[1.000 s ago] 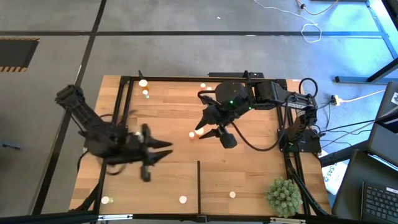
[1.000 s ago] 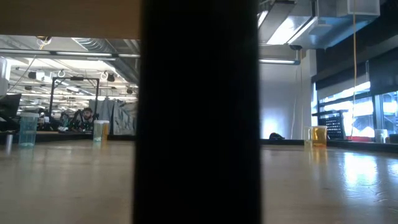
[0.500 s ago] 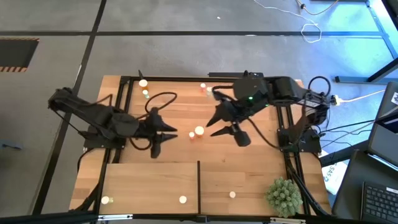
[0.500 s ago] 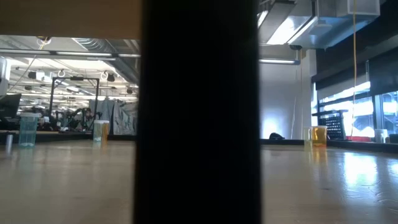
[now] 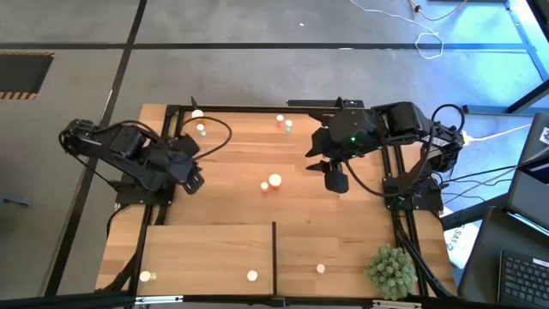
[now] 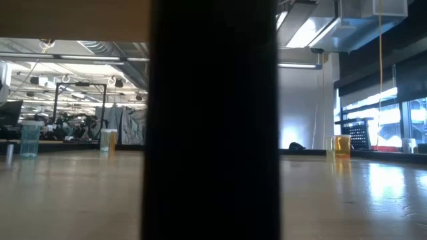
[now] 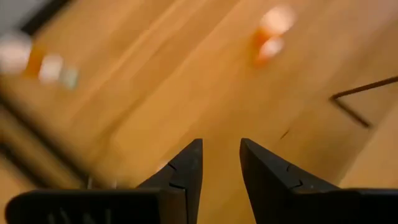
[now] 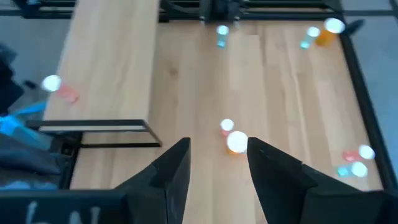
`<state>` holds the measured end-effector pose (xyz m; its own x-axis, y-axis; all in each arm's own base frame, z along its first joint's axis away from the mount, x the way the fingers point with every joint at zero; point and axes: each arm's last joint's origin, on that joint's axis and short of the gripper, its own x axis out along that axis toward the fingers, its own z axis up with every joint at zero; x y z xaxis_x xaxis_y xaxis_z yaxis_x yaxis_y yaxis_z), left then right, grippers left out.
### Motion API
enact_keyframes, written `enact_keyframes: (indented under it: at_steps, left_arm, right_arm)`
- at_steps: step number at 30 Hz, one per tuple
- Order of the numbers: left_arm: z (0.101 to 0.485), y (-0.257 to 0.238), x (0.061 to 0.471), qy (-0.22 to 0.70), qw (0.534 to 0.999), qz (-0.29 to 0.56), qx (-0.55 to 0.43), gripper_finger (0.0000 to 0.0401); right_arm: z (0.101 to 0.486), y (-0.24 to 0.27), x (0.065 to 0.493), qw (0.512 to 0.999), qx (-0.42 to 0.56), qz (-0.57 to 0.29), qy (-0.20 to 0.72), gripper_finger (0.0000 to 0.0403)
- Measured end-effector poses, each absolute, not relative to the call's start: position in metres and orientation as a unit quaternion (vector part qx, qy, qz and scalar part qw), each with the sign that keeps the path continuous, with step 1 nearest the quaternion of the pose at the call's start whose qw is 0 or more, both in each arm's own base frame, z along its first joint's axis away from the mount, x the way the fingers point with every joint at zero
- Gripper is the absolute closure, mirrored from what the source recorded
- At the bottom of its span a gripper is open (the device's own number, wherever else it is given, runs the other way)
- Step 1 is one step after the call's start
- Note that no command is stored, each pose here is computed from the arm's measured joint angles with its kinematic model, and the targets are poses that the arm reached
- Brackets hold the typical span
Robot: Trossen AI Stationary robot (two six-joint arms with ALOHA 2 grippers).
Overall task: Pick and place medicine bottles onto shelf by color
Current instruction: Put the left blue pill bottle on the shelf
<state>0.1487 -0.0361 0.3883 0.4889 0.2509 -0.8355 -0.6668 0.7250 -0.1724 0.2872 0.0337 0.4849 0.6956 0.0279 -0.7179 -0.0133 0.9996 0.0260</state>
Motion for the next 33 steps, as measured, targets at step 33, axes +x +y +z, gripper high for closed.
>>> enact_keyframes:
  at_steps: [33]
  left_arm:
    - [0.327,-0.031,0.156,0.470,0.661,0.447,-0.378,0.0300]
  right_arm:
    - [0.488,0.036,0.290,0.927,0.010,0.044,0.372,0.0243]
